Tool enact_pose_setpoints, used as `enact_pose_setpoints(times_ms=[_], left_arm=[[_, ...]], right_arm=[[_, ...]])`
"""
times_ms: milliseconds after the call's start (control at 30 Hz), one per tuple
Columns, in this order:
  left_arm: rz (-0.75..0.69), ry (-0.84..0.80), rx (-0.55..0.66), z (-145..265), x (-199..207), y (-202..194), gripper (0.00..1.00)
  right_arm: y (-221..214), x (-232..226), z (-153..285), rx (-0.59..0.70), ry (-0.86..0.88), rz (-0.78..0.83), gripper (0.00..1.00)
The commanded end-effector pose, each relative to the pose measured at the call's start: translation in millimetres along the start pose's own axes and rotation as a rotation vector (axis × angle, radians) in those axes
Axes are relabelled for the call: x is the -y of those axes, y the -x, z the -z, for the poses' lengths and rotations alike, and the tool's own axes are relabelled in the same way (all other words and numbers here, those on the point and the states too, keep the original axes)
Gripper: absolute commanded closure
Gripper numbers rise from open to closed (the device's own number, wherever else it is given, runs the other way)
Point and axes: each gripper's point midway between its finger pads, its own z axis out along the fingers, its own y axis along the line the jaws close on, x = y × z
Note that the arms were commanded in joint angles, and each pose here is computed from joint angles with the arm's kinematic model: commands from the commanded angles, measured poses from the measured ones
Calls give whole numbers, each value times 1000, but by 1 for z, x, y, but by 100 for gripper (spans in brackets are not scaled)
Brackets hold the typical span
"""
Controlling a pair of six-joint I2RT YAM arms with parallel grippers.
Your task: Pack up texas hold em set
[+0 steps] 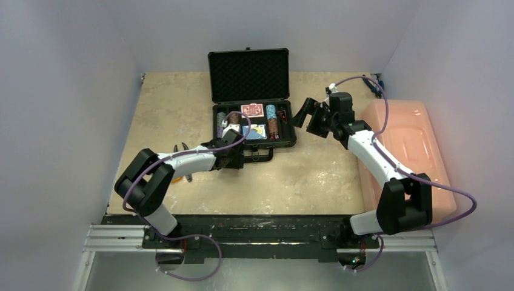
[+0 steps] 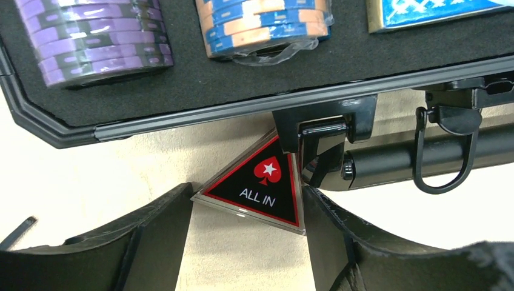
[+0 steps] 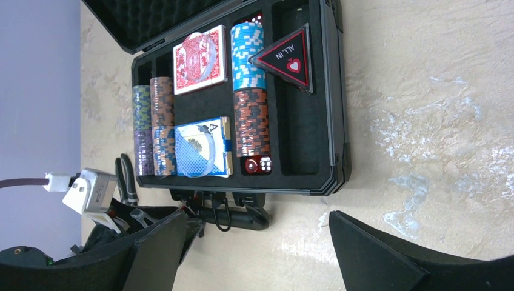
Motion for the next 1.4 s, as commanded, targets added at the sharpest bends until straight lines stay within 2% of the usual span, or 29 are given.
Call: enact_pose_setpoints(times_ms=[0,367,667,767,867,967,1167,1367], left_arm=[[48,93,-113,-15,-32,-46,38],[56,60,-169,5,-28,-75,38],[37,142,-196,24,-31,-88,29],[36,150,-196,27,-32,-91,19],[42,147,-179,26,-31,-86,11],[40,143,-159,25,-26,-75,10],[37,159,-145,16,-27,-55,9],[20,150,-143,7,-24,-48,13]], right_arm=[[3,-8,3,16,33,14,9],[2,-8,5,14,35,19,9],[2,-10,8,17,40,19,9],[1,-10,8,17,41,19,9],[1,-10,7,16,46,18,9],[0,-10,8,14,47,16,9],[-1,-10,9,13,44,23,9],[-2,-8,9,10,39,29,9]])
